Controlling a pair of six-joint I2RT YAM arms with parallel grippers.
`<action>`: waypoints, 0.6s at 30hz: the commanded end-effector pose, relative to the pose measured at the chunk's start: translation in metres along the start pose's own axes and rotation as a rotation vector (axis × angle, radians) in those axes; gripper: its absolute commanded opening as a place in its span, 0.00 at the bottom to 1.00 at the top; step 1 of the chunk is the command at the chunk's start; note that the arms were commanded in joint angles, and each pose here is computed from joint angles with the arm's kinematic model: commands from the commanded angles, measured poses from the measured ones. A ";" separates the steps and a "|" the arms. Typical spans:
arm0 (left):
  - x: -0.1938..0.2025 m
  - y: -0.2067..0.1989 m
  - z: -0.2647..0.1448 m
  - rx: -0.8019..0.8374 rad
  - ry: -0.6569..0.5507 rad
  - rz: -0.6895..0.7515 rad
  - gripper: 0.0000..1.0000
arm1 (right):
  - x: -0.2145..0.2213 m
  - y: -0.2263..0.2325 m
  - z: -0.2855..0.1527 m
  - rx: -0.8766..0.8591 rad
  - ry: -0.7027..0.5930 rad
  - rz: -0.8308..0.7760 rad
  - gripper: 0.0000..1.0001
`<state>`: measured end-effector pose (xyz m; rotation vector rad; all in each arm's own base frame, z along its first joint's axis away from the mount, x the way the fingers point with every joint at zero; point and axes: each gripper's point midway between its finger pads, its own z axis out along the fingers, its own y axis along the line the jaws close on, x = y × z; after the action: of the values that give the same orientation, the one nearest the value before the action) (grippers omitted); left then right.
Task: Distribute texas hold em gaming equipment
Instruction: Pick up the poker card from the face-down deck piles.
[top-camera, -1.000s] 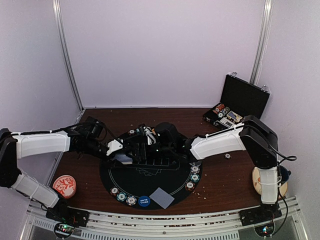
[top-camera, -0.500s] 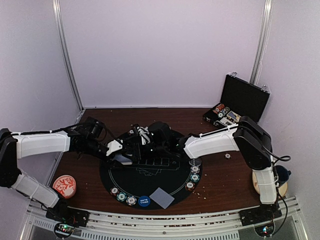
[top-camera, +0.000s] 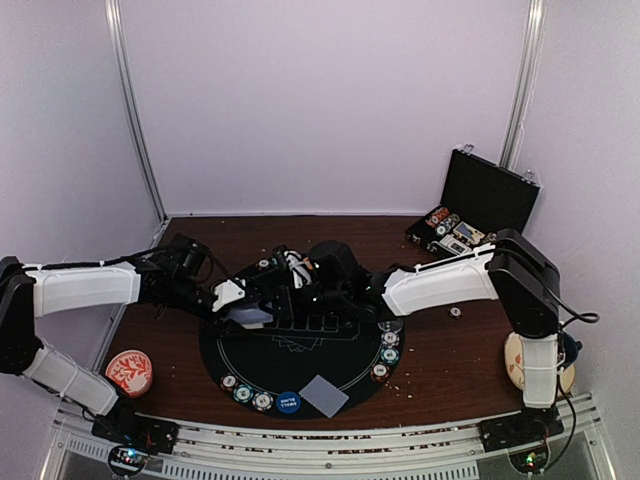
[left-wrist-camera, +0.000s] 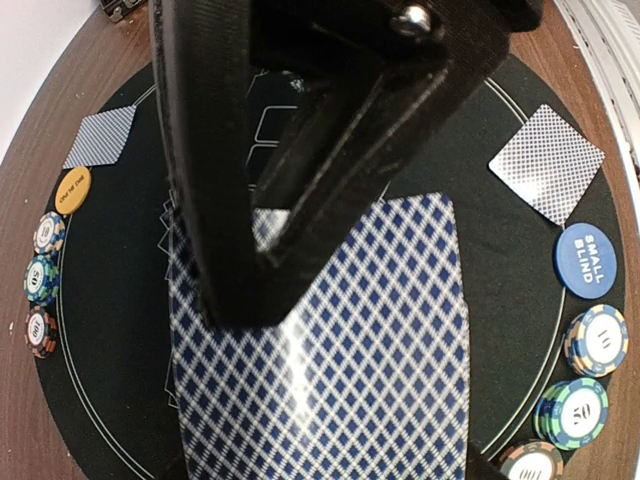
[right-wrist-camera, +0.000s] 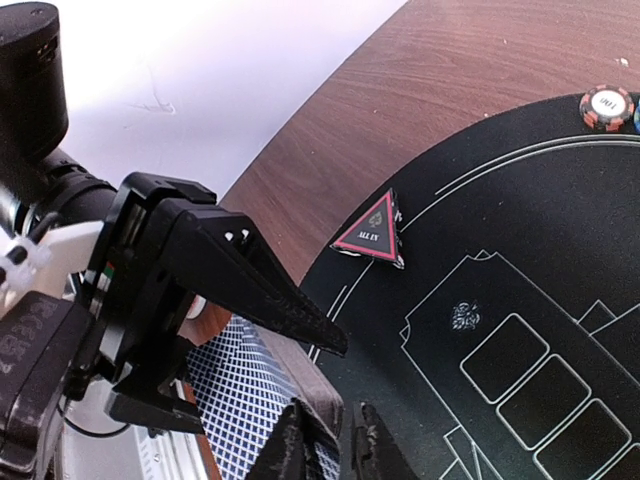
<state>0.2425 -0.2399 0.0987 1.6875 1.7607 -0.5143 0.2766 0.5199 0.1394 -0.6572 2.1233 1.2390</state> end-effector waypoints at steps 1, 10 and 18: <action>-0.011 -0.003 -0.001 0.024 -0.048 0.025 0.12 | -0.001 -0.035 -0.012 0.127 0.011 0.009 0.09; -0.009 -0.002 0.000 0.021 -0.040 0.018 0.12 | -0.002 -0.020 -0.036 0.092 0.006 0.005 0.00; -0.007 0.001 0.001 0.008 -0.029 0.012 0.12 | -0.007 -0.020 -0.076 0.123 -0.031 0.004 0.00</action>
<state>0.2415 -0.2398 0.0957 1.6927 1.7700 -0.5210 0.2737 0.4690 0.1487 -0.6171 2.1704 1.1696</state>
